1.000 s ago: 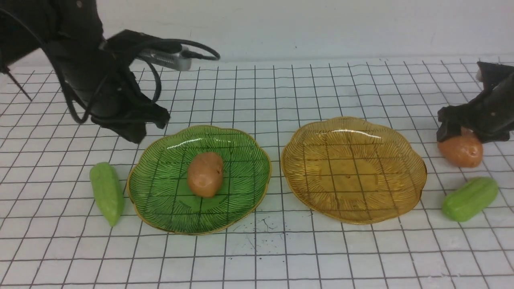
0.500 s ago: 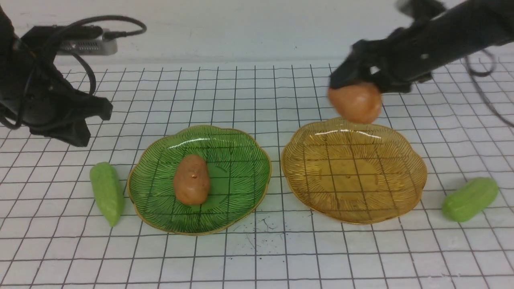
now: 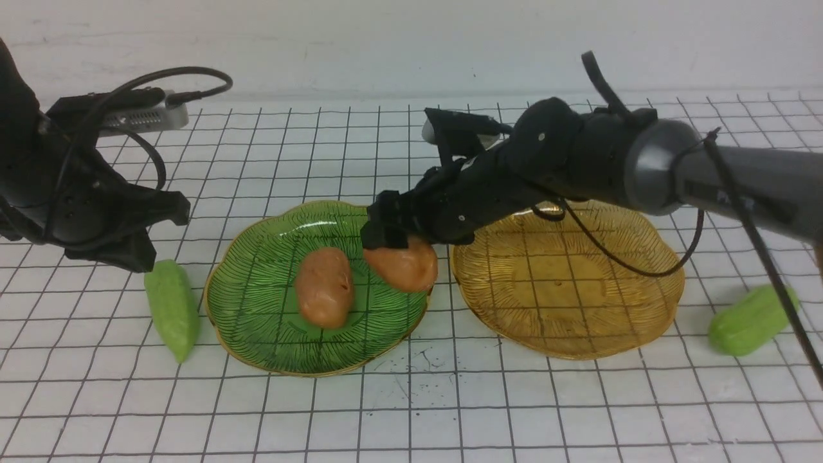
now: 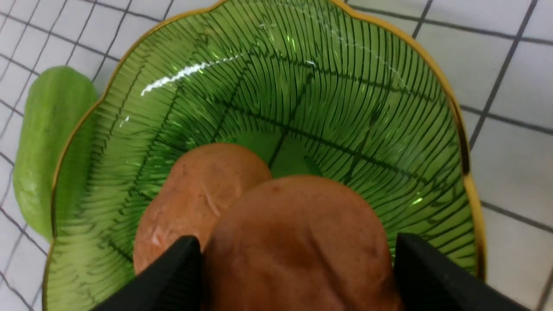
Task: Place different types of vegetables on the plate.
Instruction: 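Pick up the potato from the right side of the table and place it in a plate with the right gripper, then put the green cucumber next to the left plate into that plate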
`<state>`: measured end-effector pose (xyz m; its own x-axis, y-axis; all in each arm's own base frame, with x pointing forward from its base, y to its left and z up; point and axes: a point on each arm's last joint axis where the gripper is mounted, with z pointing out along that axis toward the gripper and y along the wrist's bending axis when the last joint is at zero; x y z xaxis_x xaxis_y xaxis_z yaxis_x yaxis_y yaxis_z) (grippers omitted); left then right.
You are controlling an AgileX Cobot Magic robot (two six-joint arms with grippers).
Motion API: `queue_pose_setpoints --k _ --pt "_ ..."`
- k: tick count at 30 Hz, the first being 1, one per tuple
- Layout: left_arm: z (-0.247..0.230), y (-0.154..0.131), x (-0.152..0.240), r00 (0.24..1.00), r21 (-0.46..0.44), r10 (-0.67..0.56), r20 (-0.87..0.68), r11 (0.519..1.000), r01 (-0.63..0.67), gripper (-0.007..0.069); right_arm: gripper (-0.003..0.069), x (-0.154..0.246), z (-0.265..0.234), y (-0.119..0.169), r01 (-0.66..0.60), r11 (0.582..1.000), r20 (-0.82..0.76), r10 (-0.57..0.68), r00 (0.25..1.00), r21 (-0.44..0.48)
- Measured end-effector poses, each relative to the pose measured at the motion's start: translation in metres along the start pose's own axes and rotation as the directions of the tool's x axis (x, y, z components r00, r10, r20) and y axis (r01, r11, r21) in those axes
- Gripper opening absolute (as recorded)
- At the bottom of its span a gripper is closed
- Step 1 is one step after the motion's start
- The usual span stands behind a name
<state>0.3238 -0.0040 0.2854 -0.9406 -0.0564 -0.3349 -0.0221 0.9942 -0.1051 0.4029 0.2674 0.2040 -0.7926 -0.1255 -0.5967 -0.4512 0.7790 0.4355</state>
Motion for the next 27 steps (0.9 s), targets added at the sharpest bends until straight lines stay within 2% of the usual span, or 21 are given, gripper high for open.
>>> queue_pose_setpoints --k 5,9,11,12,15,16,17,22,24,27 --pt "0.003 0.000 0.000 1.000 0.000 -0.002 -0.008 1.000 0.002 0.0076 0.0586 -0.002 0.000 0.000 -0.020 1.000 0.018 0.020 1.000 -0.005" --pt "0.003 0.000 0.000 1.000 0.000 -0.010 -0.007 1.000 0.010 0.0188 0.0610 -0.002 0.000 0.001 -0.036 0.999 0.019 0.037 0.999 -0.009" --pt "0.003 0.000 0.000 1.000 0.000 -0.019 -0.007 1.000 0.019 0.0264 0.0612 -0.001 0.000 0.001 -0.051 0.999 0.015 0.051 0.999 -0.015" --pt "0.003 0.000 0.000 0.999 -0.001 -0.031 -0.007 1.000 0.031 0.0336 0.0613 -0.001 0.000 0.001 -0.057 0.998 0.011 0.057 0.998 -0.016" --pt "0.003 0.001 0.000 0.999 -0.009 -0.047 -0.007 0.999 0.047 0.0456 0.0613 -0.001 -0.003 0.001 -0.054 0.998 0.001 0.054 0.999 -0.019" --pt "0.003 0.001 0.000 0.999 -0.010 -0.051 -0.007 0.999 0.051 0.0471 0.0613 -0.002 -0.004 0.002 -0.052 0.998 -0.001 0.052 0.999 -0.020" --pt "0.003 0.002 -0.001 0.998 -0.020 -0.063 -0.004 0.998 0.063 0.0529 0.0611 -0.006 -0.016 0.001 -0.037 0.999 -0.023 0.037 0.999 -0.027" --pt "0.009 0.005 -0.003 0.996 -0.048 -0.090 0.007 0.995 0.090 0.0615 0.0592 -0.036 -0.073 0.010 -0.014 0.998 0.023 0.015 1.000 -0.060" --pt "0.020 0.009 -0.006 0.996 -0.085 -0.091 -0.002 0.992 0.091 0.0624 0.0578 -0.051 -0.112 0.018 0.025 0.998 0.066 -0.022 0.998 -0.054" --pt "0.031 0.014 -0.007 0.994 -0.121 -0.101 -0.027 0.988 0.098 0.0622 0.0573 -0.057 -0.143 0.021 0.042 0.999 0.070 -0.040 0.997 -0.028"
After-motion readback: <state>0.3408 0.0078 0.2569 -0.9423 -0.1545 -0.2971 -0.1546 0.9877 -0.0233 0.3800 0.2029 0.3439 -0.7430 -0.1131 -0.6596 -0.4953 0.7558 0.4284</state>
